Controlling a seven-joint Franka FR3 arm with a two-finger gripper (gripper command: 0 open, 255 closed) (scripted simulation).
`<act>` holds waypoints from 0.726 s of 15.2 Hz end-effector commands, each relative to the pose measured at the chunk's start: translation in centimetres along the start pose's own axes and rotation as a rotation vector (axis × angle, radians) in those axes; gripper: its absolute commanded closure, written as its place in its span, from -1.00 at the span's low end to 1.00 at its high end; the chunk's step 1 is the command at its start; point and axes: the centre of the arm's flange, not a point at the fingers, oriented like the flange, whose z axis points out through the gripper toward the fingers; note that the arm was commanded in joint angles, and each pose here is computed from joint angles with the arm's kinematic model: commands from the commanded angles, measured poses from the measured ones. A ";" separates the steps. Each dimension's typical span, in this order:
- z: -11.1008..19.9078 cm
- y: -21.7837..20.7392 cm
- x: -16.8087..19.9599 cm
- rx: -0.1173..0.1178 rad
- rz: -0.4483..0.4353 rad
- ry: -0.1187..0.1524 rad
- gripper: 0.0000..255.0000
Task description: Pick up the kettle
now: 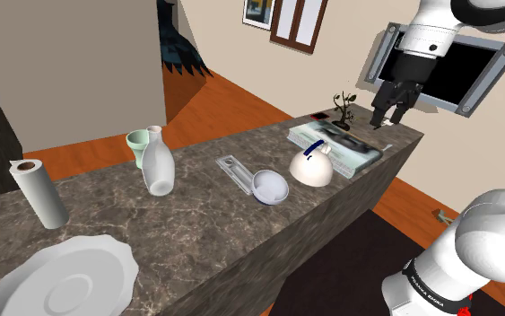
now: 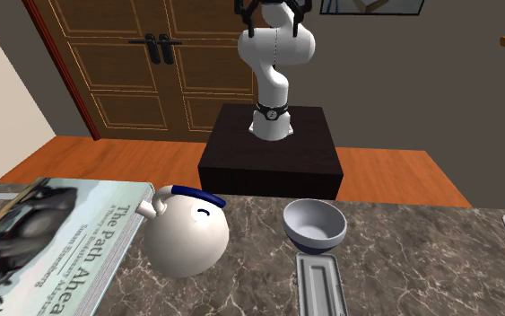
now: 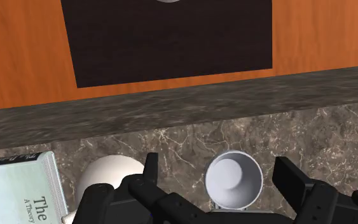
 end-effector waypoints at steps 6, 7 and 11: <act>2.9 0.0 6.0 0.005 0.230 -0.003 -1.00; 3.5 0.2 7.1 0.005 0.275 -0.004 -1.00; 5.8 1.4 11.7 0.009 0.459 -0.007 -1.00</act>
